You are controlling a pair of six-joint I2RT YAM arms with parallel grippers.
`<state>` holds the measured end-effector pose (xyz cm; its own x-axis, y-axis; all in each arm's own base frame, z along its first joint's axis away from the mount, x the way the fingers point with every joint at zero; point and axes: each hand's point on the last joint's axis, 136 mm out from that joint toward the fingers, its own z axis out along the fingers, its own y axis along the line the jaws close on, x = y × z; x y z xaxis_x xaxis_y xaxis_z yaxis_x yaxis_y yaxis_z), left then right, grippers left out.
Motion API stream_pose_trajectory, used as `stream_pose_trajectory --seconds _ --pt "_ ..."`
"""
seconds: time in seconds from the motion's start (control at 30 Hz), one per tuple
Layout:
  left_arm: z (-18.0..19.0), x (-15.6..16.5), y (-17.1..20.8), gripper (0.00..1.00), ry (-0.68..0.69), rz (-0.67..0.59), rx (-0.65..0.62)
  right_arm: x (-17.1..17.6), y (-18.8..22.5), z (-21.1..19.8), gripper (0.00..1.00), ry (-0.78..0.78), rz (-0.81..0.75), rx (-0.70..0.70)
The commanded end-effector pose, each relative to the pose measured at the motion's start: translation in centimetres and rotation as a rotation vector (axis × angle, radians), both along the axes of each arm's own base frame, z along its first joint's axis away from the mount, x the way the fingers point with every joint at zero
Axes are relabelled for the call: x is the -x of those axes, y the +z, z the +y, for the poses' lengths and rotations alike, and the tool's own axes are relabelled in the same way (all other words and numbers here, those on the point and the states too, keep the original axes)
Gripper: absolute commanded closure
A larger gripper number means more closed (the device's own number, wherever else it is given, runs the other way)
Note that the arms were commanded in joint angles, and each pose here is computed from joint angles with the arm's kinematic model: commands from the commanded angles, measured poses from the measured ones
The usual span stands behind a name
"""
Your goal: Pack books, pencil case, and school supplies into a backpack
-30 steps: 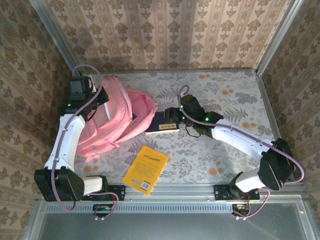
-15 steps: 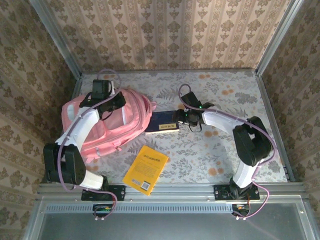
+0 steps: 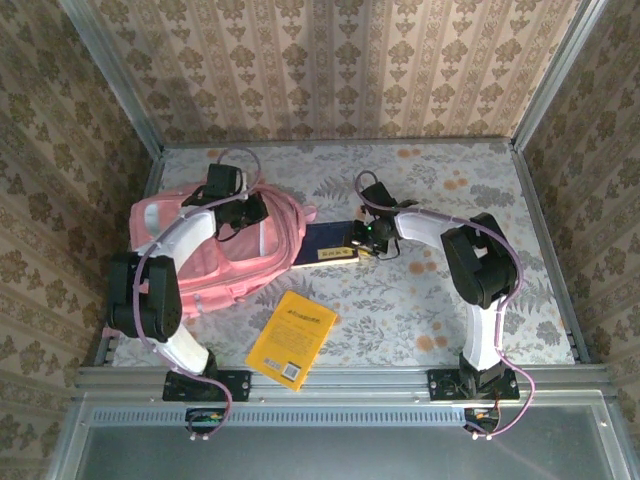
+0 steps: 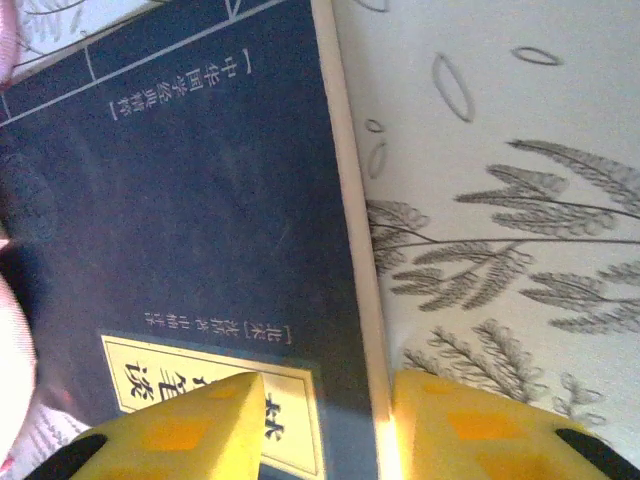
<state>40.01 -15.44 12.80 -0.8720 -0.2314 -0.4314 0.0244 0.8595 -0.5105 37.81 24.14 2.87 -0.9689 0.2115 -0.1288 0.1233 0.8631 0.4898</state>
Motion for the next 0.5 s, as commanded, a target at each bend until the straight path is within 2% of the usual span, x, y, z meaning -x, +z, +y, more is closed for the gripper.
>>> stream_pose_trajectory --seconds 0.0,0.37,0.47 --pt "-2.3 0.7 0.2 1.00 -0.063 0.016 0.065 -0.3 1.1 2.9 0.62 0.044 0.013 -0.142" --pt "-3.5 1.1 -0.3 1.00 -0.104 0.034 0.069 -1.1 4.1 4.5 0.77 0.021 -0.044 -0.295" --pt "-3.7 1.2 -0.5 1.00 -0.115 0.036 0.063 -1.1 3.8 4.7 0.78 0.022 -0.033 -0.309"
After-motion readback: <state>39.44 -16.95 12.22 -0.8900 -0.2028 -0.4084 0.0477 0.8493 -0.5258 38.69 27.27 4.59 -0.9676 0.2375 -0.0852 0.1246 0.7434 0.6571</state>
